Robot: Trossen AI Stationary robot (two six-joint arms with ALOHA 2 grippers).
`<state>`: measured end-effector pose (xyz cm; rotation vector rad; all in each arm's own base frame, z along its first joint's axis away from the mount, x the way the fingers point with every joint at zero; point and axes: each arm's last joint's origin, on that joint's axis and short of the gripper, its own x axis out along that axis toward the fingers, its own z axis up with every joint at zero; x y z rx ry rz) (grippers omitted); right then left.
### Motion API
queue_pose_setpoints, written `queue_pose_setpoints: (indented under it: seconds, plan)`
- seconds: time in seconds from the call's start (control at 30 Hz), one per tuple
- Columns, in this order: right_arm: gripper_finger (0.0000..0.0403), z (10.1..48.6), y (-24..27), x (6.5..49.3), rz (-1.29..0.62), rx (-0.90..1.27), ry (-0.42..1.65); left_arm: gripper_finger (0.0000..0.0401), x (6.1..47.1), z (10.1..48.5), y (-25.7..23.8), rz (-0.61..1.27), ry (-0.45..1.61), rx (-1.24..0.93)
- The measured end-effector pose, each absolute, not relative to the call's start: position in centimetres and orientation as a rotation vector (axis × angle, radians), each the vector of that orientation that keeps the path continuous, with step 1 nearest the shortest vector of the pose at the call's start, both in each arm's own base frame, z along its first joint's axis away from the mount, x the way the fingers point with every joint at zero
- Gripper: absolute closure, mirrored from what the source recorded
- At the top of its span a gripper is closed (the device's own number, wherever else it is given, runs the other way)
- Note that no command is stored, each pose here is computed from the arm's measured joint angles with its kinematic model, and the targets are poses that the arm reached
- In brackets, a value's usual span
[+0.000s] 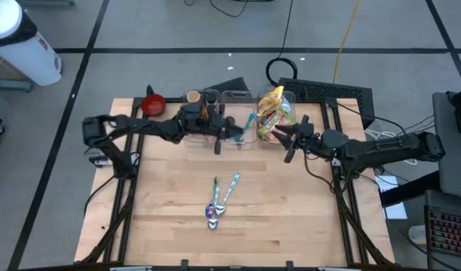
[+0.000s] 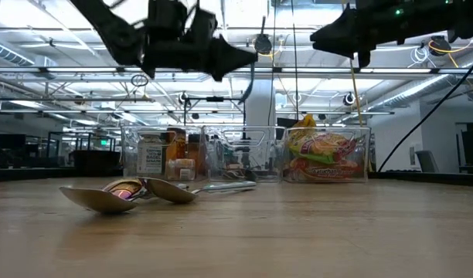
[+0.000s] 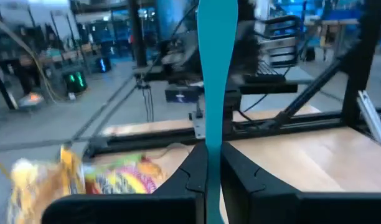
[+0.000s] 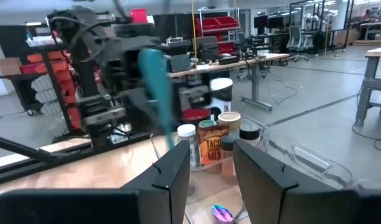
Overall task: Pick & Place Food Item
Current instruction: Put the blue spoon into the middle transparent bin
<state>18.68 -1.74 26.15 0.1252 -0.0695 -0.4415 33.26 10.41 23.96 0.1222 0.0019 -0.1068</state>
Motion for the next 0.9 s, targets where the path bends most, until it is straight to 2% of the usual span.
queue_pose_setpoints:
  seconds: [0.17, 0.37, 0.6, 0.9]
  plan:
    - [0.0287, 26.1, -1.7, 18.7, -0.416, 0.124, -0.062, 0.0382, 33.2, 22.2, 13.3, -0.036, 0.0, 0.058]
    - [0.0287, 26.1, -1.7, 18.7, -0.416, 0.124, -0.066, 0.0382, 32.2, 22.1, 15.9, 0.147, 0.003, -0.085]
    - [0.0287, 26.4, -1.7, 18.8, -0.417, 0.119, -0.098, 0.0382, 33.0, 21.6, 14.4, 0.262, 0.047, -0.126]
    - [0.0287, 26.3, -1.7, 19.1, -0.416, 0.121, -0.1, 0.0371, 33.7, 21.3, 12.6, 0.574, 0.036, -0.187]
